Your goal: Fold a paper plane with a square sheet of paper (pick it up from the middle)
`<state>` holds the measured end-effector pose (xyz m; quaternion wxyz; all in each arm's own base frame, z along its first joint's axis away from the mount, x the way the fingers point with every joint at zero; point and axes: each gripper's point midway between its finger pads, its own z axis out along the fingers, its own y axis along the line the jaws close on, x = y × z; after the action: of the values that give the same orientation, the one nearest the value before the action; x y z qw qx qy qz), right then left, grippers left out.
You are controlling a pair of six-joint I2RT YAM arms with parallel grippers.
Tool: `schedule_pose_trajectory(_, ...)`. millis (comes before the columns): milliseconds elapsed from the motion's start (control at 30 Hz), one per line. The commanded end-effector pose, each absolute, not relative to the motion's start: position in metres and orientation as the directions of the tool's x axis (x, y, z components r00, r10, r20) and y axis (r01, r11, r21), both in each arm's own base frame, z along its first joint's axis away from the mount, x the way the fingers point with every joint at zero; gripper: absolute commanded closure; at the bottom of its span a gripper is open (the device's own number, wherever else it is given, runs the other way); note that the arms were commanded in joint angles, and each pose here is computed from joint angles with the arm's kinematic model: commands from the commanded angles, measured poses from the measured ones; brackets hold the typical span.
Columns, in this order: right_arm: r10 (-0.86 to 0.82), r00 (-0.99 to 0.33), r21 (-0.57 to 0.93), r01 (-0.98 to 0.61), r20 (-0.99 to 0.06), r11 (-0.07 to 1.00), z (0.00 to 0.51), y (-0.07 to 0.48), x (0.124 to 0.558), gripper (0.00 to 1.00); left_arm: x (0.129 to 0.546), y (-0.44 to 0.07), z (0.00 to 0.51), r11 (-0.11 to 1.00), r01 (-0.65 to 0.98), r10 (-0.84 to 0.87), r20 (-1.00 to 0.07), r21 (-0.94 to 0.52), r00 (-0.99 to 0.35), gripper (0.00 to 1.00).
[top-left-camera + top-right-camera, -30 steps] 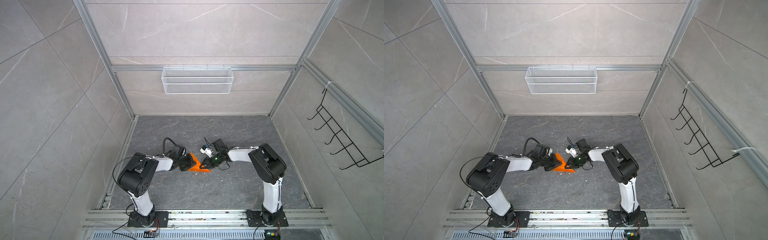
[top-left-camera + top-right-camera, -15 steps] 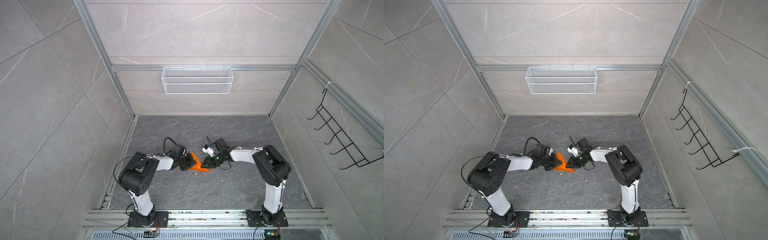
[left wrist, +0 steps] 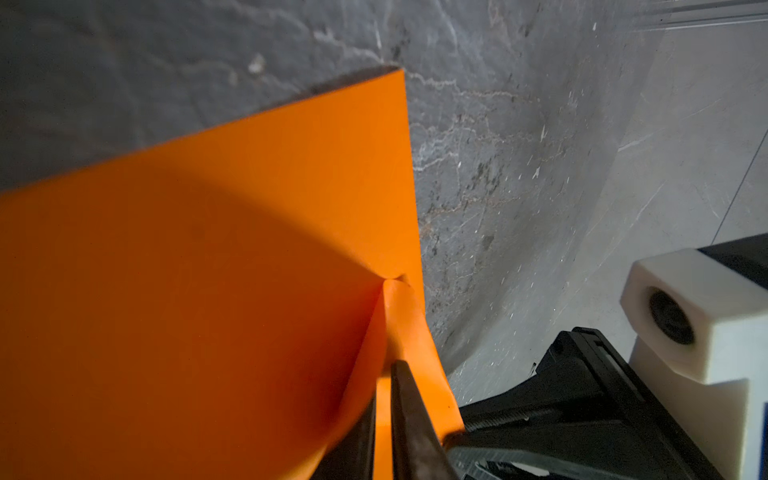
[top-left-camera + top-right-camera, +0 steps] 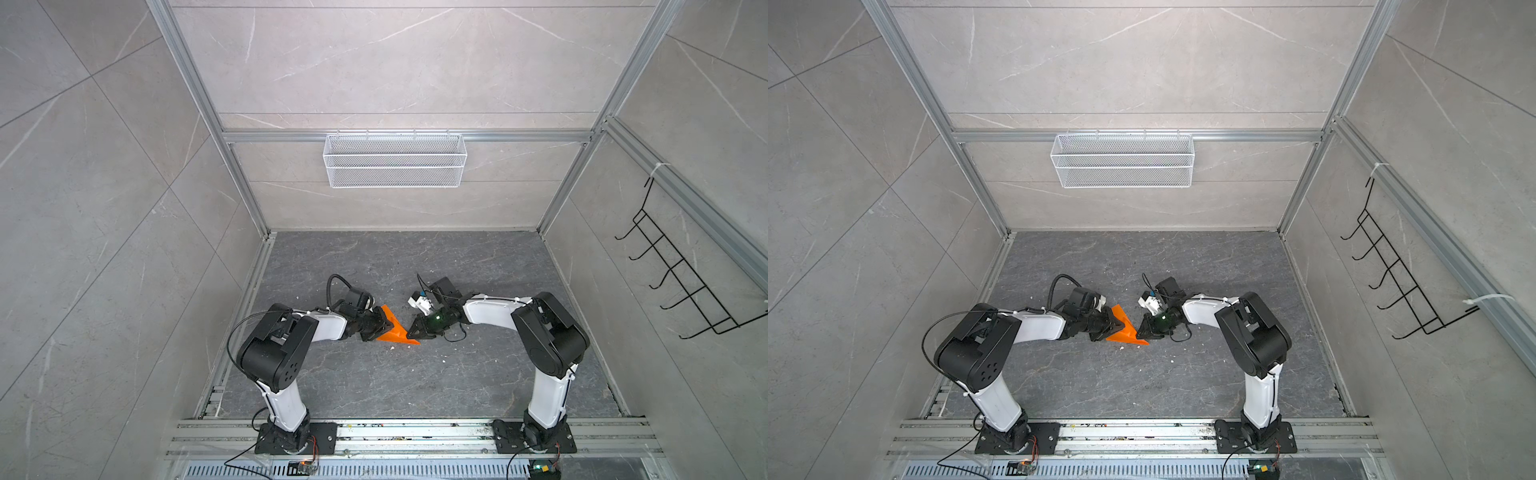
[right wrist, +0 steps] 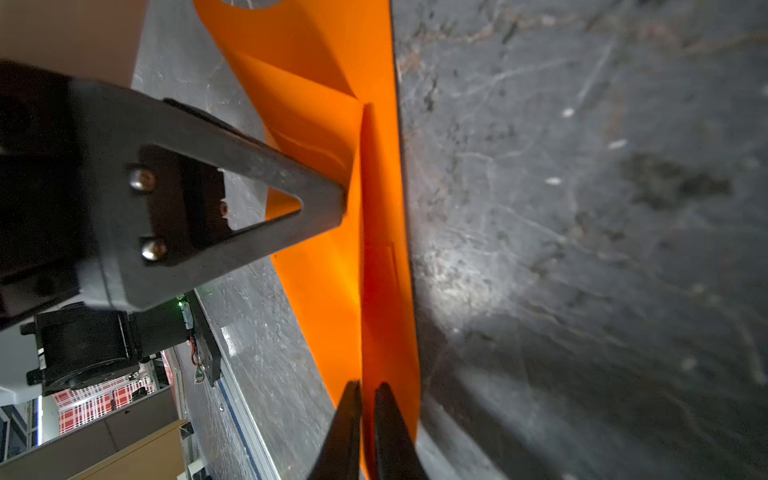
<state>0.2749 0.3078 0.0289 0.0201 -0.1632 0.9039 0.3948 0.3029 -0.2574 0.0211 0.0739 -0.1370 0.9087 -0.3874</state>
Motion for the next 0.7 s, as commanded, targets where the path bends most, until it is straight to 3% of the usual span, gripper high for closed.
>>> schedule_pose_trajectory(0, -0.288, -0.953, 0.674, -0.276, -0.098, 0.685, 0.005, 0.297, 0.265, 0.89, 0.29, -0.246, 0.006, 0.703, -0.225, -0.308, -0.004, -0.675, -0.951, 0.85)
schedule_pose_trajectory(200, -0.291, -0.953, 0.641, -0.275, -0.083, 0.717, -0.007, 0.29, 0.263, 0.87, 0.291, -0.247, 0.008, 0.7, -0.223, -0.309, -0.006, -0.678, -0.951, 0.85)
schedule_pose_trajectory(400, -0.281, -0.949, 0.66, -0.302, -0.141, 0.688, 0.02, 0.294, 0.266, 0.82, 0.291, -0.247, 0.009, 0.701, -0.222, -0.306, -0.006, -0.678, -0.952, 0.84)
schedule_pose_trajectory(667, -0.283, -0.95, 0.685, -0.293, -0.131, 0.666, 0.028, 0.292, 0.256, 0.81, 0.289, -0.247, 0.009, 0.702, -0.217, -0.302, -0.007, -0.679, -0.953, 0.84)
